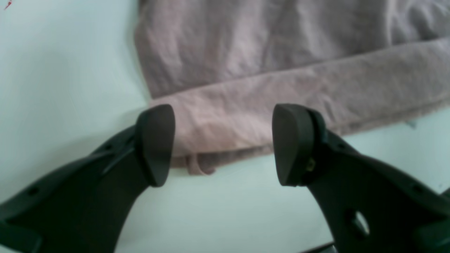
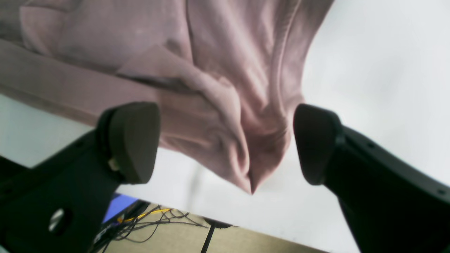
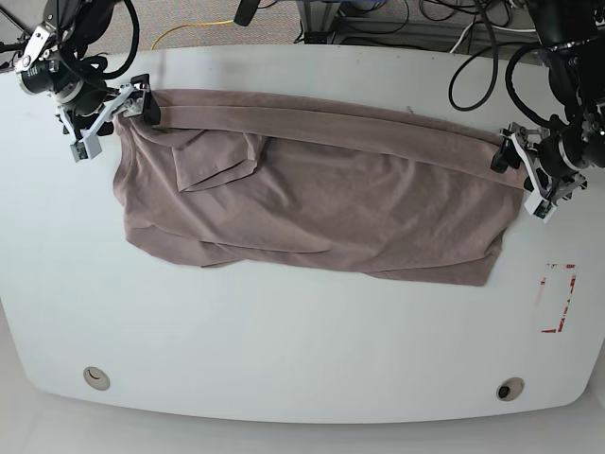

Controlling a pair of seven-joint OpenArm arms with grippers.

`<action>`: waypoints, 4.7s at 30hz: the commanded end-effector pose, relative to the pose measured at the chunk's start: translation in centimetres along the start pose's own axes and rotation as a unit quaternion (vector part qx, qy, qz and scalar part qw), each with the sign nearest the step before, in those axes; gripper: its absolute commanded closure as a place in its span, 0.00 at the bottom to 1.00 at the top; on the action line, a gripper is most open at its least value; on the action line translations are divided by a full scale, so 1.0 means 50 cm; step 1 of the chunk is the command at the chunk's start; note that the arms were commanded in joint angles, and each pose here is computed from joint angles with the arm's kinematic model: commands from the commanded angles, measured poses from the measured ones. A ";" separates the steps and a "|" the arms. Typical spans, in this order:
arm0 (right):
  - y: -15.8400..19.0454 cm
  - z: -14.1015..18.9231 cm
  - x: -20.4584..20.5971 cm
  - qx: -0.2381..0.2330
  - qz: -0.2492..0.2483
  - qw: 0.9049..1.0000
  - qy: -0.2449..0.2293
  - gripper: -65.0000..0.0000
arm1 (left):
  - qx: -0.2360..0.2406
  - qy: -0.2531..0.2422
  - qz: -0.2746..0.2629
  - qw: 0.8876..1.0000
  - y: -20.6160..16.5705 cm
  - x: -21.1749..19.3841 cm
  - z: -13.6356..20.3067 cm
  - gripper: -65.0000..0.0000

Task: Fold the T-shirt properly
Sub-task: 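Regrasp the folded shirt edge with both grippers, then pull the right gripper's grasped edge toward the shirt's hem side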

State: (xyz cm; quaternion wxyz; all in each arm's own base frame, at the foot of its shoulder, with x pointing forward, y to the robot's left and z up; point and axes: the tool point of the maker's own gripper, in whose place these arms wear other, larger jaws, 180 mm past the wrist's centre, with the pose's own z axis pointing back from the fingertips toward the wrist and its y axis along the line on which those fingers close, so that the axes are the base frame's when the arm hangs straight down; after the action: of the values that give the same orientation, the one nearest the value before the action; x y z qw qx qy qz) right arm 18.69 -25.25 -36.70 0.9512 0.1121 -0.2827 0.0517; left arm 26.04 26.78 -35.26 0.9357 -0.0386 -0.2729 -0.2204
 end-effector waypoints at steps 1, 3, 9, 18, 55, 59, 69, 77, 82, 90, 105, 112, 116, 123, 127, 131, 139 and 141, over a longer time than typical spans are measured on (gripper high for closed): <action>0.007 0.004 0.016 0.002 0.002 1.000 -0.018 0.13 | 0.012 -0.028 -0.008 0.999 0.016 0.023 0.014 0.38; 0.013 0.000 0.017 0.006 -0.002 1.000 -0.021 0.13 | 0.015 -0.030 0.000 0.999 0.023 0.015 0.005 0.38; 0.014 -0.007 0.011 0.007 -0.010 1.000 -0.020 0.13 | 0.032 -0.008 0.032 0.999 0.055 -0.022 -0.052 0.38; -0.024 -0.025 -0.019 -0.031 -0.015 0.999 0.019 0.13 | 0.030 0.044 0.043 0.998 0.046 -0.046 -0.128 0.38; 0.011 0.033 0.043 -0.047 0.052 0.997 -0.025 0.13 | 0.104 0.190 0.050 0.975 0.029 -0.329 0.039 0.38; 0.097 0.002 0.084 0.037 0.072 0.995 -0.057 0.13 | 0.105 0.189 0.050 0.975 0.030 -0.329 0.040 0.38; 0.170 -0.061 0.129 0.107 0.083 0.989 -0.066 0.13 | 0.103 0.187 0.049 0.976 0.028 -0.324 0.036 0.38; 0.173 -0.120 0.122 0.140 0.053 0.988 -0.039 0.13 | 0.103 0.186 0.048 0.976 0.028 -0.323 0.036 0.38; 0.199 -0.145 0.110 0.163 0.053 0.985 -0.025 0.17 | 0.102 0.187 0.050 0.976 0.027 -0.324 0.035 0.38; 0.215 -0.185 0.105 0.190 0.031 0.981 -0.022 0.35 | 0.102 0.186 0.049 0.976 0.027 -0.323 0.035 0.38; 0.216 -0.169 0.132 0.186 0.044 0.981 -0.043 1.00 | 0.102 0.186 0.049 0.976 0.027 -0.323 0.035 0.38; 0.218 -0.164 0.159 0.185 0.053 0.980 -0.058 1.00 | 0.102 0.186 0.049 0.976 0.027 -0.323 0.035 0.38; 0.226 -0.148 0.195 0.181 0.072 0.977 -0.082 1.00 | 0.102 0.187 0.049 0.976 0.026 -0.324 0.034 0.38; 0.225 -0.147 0.232 0.178 0.080 0.976 -0.098 1.00 | 0.101 0.187 0.049 0.976 0.026 -0.325 0.034 0.38; 0.222 -0.154 0.248 0.181 0.077 0.975 -0.101 1.00 | 0.101 0.187 0.049 0.976 0.026 -0.325 0.034 0.38; 0.221 -0.164 0.256 0.187 0.069 0.975 -0.100 1.00 | 0.101 0.187 0.049 0.976 0.025 -0.325 0.034 0.38; 0.181 -0.164 0.284 0.171 0.072 0.978 -0.100 0.91 | 0.089 0.189 0.035 0.977 0.012 -0.318 0.022 0.38; 0.161 -0.157 0.287 0.159 0.079 0.979 -0.099 0.74 | 0.090 0.184 0.035 0.978 0.014 -0.310 0.020 0.38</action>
State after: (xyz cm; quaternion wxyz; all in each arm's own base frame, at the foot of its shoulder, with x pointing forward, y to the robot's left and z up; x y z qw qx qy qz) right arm 32.23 -13.63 -35.61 0.8898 0.2590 -0.3426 0.1544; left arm 15.97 32.79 -41.75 0.9718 0.0575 -0.1639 -0.1595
